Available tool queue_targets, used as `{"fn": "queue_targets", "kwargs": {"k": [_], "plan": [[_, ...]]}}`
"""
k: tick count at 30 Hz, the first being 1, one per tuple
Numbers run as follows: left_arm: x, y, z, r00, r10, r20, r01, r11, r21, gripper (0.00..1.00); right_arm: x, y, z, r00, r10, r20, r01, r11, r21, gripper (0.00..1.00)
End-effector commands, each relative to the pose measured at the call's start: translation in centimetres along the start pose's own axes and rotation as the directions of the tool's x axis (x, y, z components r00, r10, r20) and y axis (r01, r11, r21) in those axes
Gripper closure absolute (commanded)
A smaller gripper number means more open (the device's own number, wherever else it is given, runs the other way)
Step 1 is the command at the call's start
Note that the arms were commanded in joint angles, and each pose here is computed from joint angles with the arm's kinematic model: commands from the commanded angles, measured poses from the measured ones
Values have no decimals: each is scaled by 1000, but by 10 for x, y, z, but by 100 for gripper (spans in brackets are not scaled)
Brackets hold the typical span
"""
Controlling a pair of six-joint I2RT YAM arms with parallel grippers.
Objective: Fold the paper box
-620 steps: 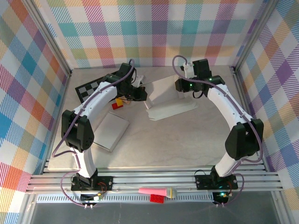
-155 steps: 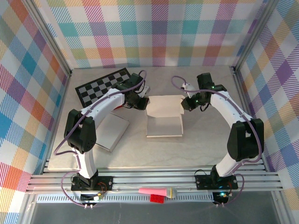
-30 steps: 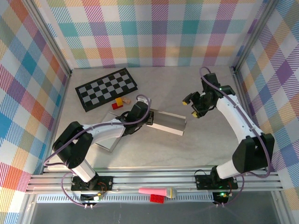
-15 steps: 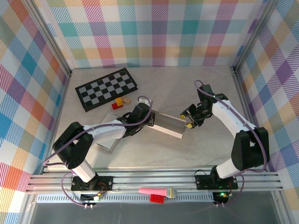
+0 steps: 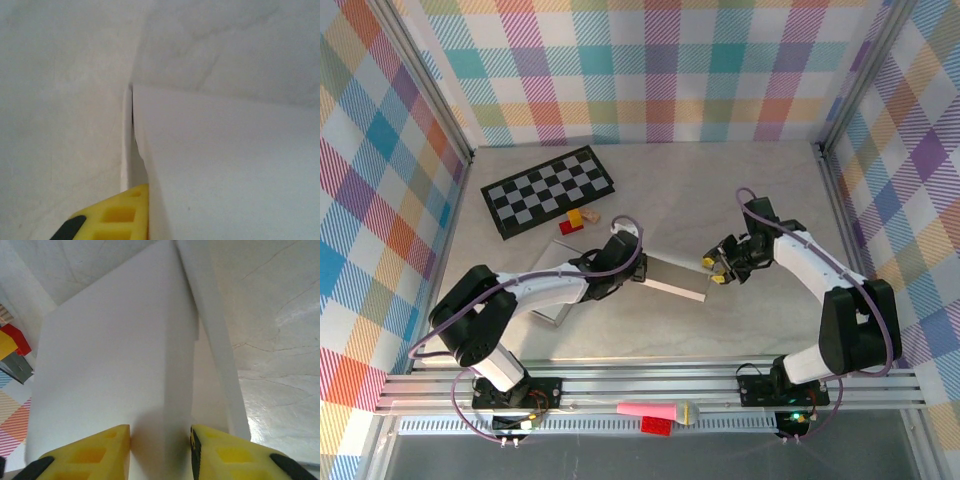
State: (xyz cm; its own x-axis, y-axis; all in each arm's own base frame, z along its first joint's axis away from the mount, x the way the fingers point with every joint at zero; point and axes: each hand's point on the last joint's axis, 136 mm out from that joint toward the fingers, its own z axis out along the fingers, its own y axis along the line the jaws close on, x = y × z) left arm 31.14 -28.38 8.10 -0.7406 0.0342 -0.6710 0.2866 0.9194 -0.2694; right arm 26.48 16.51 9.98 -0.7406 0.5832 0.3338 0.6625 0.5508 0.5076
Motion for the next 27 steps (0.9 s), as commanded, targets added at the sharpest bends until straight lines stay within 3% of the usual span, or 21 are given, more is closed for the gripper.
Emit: {"fn": "queue_targets", "kwargs": {"k": [1, 9, 15, 19, 23, 27], "plan": [[21, -6, -9, 997, -33, -66, 35, 999, 22, 82, 2, -1, 7, 1000, 12, 1, -12, 1000, -5, 66], [39, -8, -26, 988, -93, -127, 98, 995, 33, 65, 1, -16, 20, 1000, -5, 8, 5, 999, 48, 69], [38, -22, -66, 969, -179, -168, 198, 974, 105, 52, -1, -19, 18, 999, -27, 27, 25, 998, 64, 70], [19, -36, -113, 945, -270, -185, 301, 938, 171, 47, -3, -21, 20, 998, -47, 29, 44, 996, 79, 70], [-19, -28, -149, 944, -291, -158, 311, 943, 117, 39, -6, -22, 19, 995, -88, 37, 83, 991, 109, 70], [-60, -3, -132, 909, -356, -219, 381, 921, 84, 38, -9, -21, 19, 991, -127, 34, 121, 984, 127, 70]]}}
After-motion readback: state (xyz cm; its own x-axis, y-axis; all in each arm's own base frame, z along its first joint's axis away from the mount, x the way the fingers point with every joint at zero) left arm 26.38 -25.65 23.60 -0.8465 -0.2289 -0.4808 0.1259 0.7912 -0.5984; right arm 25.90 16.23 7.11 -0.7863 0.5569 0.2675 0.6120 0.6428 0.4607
